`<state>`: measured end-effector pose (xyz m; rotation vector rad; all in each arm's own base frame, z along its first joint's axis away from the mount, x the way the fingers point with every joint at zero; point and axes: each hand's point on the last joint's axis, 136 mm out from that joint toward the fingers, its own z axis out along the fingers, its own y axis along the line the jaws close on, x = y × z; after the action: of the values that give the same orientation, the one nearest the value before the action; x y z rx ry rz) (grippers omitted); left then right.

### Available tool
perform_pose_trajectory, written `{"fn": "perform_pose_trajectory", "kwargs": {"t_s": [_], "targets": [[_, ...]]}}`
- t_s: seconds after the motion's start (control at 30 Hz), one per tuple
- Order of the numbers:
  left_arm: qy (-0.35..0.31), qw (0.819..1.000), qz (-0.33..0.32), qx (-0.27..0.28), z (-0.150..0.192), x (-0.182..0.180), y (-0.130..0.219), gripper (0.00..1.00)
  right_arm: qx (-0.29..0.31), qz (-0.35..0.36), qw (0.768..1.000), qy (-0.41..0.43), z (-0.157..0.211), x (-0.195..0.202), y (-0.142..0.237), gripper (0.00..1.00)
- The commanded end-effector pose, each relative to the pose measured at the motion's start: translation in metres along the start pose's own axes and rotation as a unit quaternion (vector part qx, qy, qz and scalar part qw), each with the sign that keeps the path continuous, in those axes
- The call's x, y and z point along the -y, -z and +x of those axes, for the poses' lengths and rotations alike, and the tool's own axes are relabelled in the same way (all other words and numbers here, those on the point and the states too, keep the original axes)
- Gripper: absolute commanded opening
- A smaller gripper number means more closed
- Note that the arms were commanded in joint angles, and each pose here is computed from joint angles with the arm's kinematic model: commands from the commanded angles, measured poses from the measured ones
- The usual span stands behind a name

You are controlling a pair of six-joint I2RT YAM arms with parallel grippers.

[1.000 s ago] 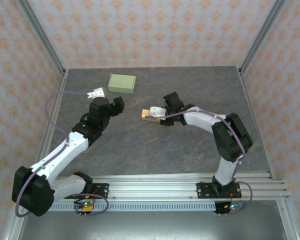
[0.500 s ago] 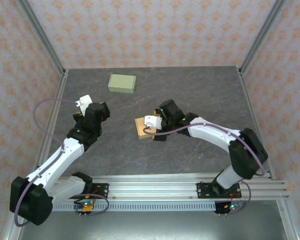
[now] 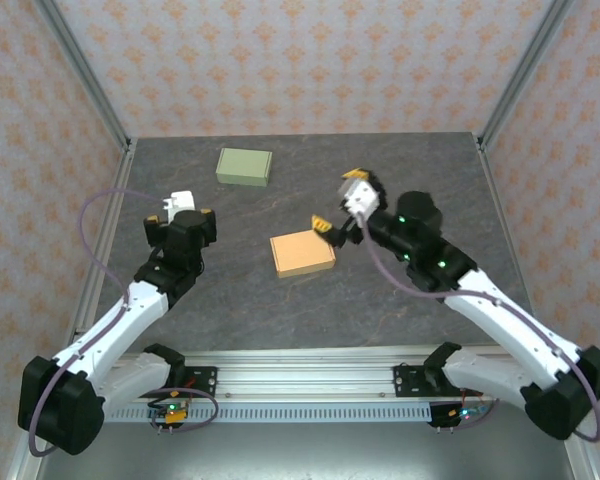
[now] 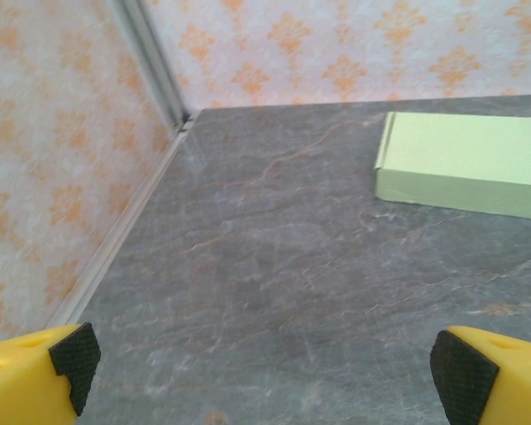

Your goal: Fold the paper box

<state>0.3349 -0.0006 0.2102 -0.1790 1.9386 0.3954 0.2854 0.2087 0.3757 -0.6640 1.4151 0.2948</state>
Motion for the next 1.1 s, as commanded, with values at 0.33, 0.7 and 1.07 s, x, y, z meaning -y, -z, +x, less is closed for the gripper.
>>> {"fn": "perform_pose_trajectory", "kwargs": {"t_s": [0.33, 0.7, 1.07], "targets": [[-0.002, 0.998, 0.068, 0.008, 0.03, 0.023, -0.057, 1.0, -0.038, 0.401, 0.904, -0.144, 0.15, 0.161, 0.096, 0.99], [0.053, 0.998, 0.038, -0.004, 0.067, 0.001, -0.09, 1.0, -0.137, 0.413, 0.886, -0.159, 0.281, 0.154, 0.097, 0.99], [0.066, 0.996, 0.058, -0.011, 0.086, 0.004, -0.101, 1.0, -0.204, 0.391, 0.866, -0.237, 0.337, 0.178, 0.063, 0.99]]}}
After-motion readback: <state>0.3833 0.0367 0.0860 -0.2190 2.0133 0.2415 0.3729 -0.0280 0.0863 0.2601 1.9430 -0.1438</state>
